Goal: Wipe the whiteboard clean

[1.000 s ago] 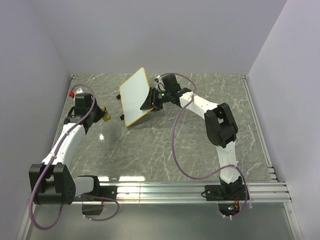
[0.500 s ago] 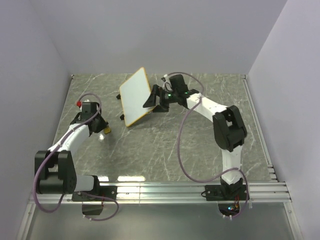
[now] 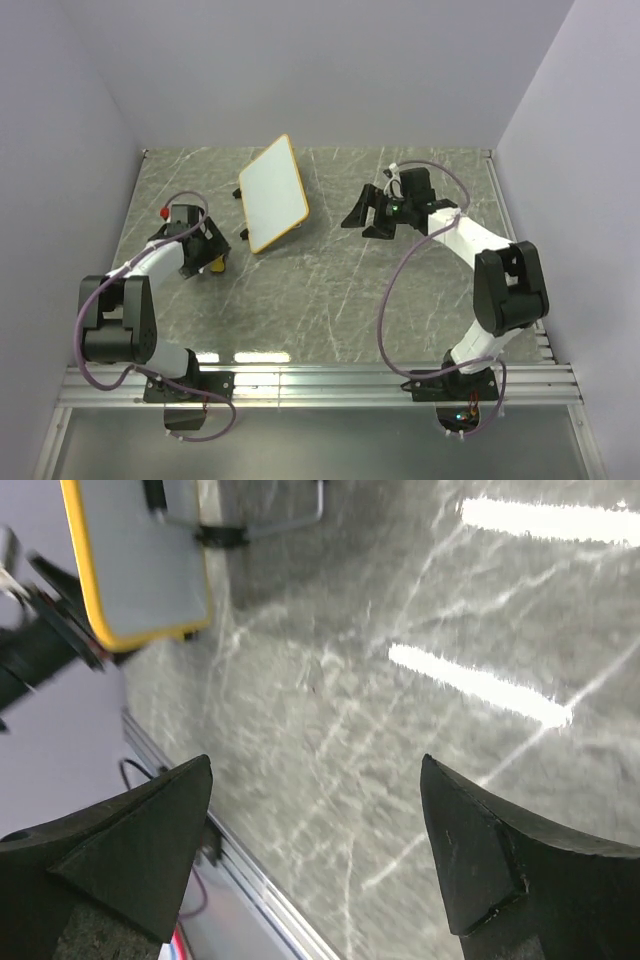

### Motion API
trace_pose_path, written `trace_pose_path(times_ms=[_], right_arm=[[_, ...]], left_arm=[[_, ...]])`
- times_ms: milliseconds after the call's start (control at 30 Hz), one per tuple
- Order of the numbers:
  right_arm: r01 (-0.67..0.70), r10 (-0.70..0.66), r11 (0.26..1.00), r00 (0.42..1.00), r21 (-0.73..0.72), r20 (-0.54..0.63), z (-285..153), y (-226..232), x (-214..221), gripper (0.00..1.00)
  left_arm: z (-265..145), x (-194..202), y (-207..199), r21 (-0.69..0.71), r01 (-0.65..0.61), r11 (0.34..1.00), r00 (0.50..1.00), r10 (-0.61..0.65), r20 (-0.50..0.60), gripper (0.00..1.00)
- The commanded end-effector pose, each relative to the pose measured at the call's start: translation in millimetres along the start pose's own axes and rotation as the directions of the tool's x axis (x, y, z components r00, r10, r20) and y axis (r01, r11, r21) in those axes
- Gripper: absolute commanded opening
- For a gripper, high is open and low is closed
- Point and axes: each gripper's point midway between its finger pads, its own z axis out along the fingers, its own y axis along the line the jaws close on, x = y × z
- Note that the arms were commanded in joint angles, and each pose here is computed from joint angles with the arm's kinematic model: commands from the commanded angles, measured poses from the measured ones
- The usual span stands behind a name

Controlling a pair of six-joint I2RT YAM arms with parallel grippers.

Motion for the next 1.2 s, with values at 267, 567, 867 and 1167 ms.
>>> trace_pose_path(times_ms=[267,567,867,1167], right_arm=[[0.192,-0.236,0.960,0.947,0.202,0.219,-93.1,31.0,-20.5,0.85],[0.079,-0.281,0.937,0.749,0.340,0.600,-186.9,56.0,-64.5,0.91],[-0.035,-0.258,0.927,0.662,0.373,0.703,-219.9,60.8,-86.0,1.00],[0.099,-0.292,0.942,0.708,0.320,0.642,-199.7,80.9,-76.2,0.93]], left_arm=[[-97.0,-67.4,-53.8,0.232,-0.101,0.968,0.976,0.051,0.213,0.99],[-131.8,-45.2,-36.7,0.266,-0.149,0.953,0.958,0.072,0.278,1.00],[-141.8,-47.7,-34.5,0.262,-0.153,0.953,0.948,0.066,0.311,0.99],[-148.5,-45.8,-37.3,0.254,-0.166,0.953,0.939,0.073,0.337,0.99]])
